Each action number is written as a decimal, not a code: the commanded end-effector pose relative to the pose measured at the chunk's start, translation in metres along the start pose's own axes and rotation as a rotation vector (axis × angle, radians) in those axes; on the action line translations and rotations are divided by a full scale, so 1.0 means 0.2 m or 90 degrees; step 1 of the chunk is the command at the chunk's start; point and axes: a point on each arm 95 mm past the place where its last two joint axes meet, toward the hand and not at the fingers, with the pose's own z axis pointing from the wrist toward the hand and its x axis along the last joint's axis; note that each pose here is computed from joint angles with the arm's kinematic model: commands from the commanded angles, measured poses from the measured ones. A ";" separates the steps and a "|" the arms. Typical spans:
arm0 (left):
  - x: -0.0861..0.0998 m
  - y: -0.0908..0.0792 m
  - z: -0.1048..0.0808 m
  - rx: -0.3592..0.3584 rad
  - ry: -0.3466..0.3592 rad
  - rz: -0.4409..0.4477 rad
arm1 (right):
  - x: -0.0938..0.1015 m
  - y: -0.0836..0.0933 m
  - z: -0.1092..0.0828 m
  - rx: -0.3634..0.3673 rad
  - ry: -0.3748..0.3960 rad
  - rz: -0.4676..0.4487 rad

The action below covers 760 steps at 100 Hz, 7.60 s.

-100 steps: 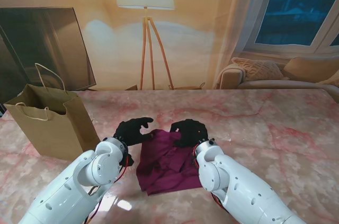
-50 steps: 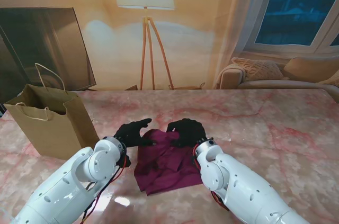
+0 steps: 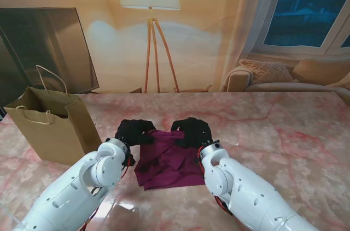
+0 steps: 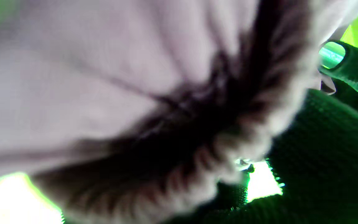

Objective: Fold the socks and the shorts into the kraft paper bag

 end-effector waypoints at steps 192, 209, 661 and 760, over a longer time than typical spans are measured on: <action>0.02 0.03 -0.46 0.007 0.087 0.089 | 0.12 0.05 -0.61 0.119 0.278 -0.114; 0.01 0.03 -0.36 0.022 0.048 0.085 | 0.10 0.12 -0.61 0.082 0.254 -0.108; -0.27 -1.56 -0.85 0.485 -0.172 0.094 | -0.18 0.00 -0.55 0.089 0.050 -0.052; -0.40 -1.48 -0.77 0.401 -0.206 0.191 | -0.16 -0.05 -0.50 0.105 0.051 -0.034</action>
